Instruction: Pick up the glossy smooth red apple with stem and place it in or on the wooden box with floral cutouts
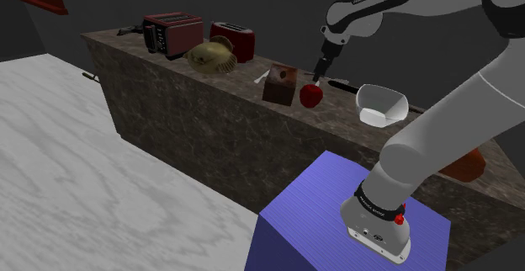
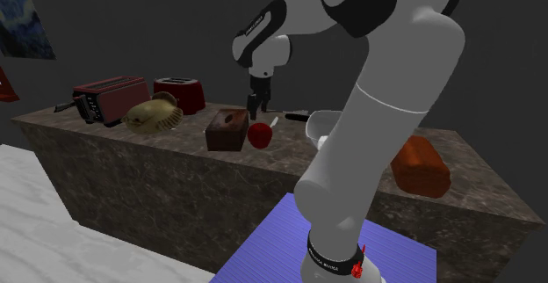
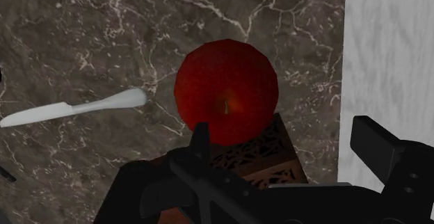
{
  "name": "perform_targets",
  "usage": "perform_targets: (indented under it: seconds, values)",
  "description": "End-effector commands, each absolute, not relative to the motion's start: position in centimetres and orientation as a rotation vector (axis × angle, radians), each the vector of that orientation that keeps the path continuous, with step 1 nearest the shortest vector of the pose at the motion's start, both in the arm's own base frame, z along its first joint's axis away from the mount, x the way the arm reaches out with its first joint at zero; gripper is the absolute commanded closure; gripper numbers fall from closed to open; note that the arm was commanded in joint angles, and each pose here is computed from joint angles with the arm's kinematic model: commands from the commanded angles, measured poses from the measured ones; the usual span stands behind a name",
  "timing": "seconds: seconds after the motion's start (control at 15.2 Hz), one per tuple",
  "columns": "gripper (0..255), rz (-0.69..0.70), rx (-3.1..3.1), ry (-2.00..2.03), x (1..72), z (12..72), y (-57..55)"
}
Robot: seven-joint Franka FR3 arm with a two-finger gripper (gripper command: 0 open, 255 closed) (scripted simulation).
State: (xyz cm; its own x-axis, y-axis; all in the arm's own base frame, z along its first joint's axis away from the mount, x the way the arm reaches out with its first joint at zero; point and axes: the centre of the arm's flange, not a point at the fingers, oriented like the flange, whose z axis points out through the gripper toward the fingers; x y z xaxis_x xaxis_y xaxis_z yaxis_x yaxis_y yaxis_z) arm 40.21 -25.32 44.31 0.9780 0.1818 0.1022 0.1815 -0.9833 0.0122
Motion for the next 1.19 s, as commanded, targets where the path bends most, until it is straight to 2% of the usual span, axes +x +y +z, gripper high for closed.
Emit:
perform_targets:
  seconds: [0.0, 0.59, 1.06, 1.12]
  values:
    - [0, 0.176, 3.111, 0.301, 41.4, 43.4, -27.6]
    - [0, 0.180, 3.109, 0.304, 42.1, 39.2, -28.2]
    - [0, 0.180, 3.109, 0.304, 42.1, 39.2, -28.3]
    - [255, 0.180, 3.109, 0.304, 42.1, 39.2, -28.3]
